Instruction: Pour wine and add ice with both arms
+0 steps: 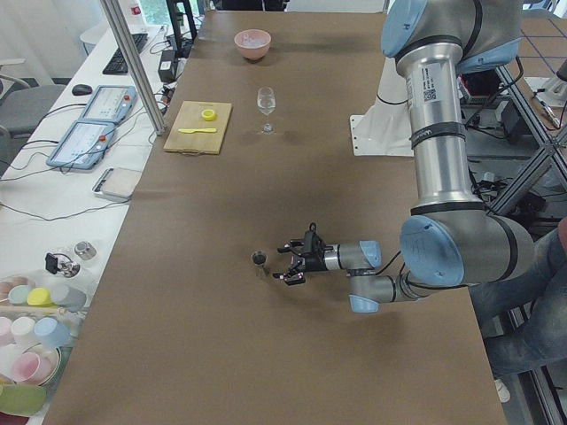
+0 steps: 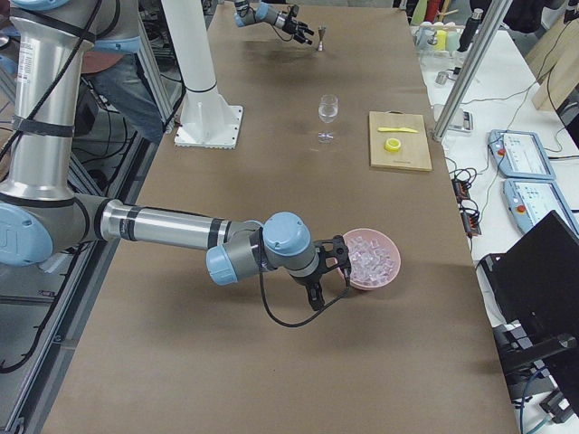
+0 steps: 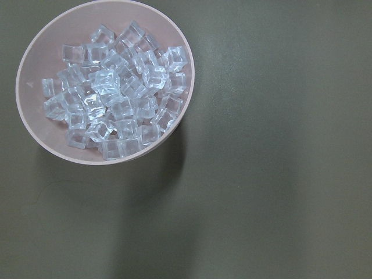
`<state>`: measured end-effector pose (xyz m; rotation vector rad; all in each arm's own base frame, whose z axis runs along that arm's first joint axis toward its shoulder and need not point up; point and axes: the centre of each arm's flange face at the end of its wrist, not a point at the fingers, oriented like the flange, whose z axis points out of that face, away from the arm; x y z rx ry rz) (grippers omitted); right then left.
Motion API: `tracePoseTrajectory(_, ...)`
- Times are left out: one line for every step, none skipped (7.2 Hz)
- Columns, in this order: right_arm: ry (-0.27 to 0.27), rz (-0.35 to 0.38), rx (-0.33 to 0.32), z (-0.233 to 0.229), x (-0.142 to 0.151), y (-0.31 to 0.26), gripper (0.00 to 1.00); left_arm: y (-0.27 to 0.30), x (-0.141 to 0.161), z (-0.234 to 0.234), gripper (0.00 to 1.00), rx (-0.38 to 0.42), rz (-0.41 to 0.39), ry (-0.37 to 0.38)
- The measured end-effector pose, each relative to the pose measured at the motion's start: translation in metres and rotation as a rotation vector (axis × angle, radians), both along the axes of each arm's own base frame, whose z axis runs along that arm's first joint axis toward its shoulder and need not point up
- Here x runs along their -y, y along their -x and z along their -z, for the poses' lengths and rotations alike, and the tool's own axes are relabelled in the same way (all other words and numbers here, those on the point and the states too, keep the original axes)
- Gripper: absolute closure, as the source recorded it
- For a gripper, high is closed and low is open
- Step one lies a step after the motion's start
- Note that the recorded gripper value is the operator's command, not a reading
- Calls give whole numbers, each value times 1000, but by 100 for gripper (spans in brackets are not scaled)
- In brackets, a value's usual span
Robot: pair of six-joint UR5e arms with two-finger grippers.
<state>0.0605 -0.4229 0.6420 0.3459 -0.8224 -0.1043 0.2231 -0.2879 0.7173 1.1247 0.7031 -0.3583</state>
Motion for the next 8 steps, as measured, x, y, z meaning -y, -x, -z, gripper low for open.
tracePoseTrajectory(0, 0, 0, 0, 0, 0, 0, 5, 7, -4, 2, 11, 3, 9)
tracePoseTrajectory(0, 0, 0, 0, 0, 0, 0, 4, 12, -4, 2, 15, 5, 11)
tracePoseTrajectory(0, 0, 0, 0, 0, 0, 0, 3, 15, -4, 3, 15, 11, 11)
tracePoseTrajectory(1, 0, 0, 0, 0, 0, 0, 2, 20, -3, 3, 10, 16, 13)
tracePoseTrajectory(1, 0, 0, 0, 0, 0, 0, 2, 25, -2, 3, 3, 17, 18)
tracePoseTrajectory(2, 0, 0, -1, 0, 0, 0, 1, 31, -2, 3, -3, 19, 22)
tracePoseTrajectory(2, 0, 0, -1, 0, 0, 0, -1, 36, -2, 3, -8, 22, 25)
tracePoseTrajectory(2, 0, 0, -1, 0, 0, 0, -2, 40, -1, 3, -13, 24, 27)
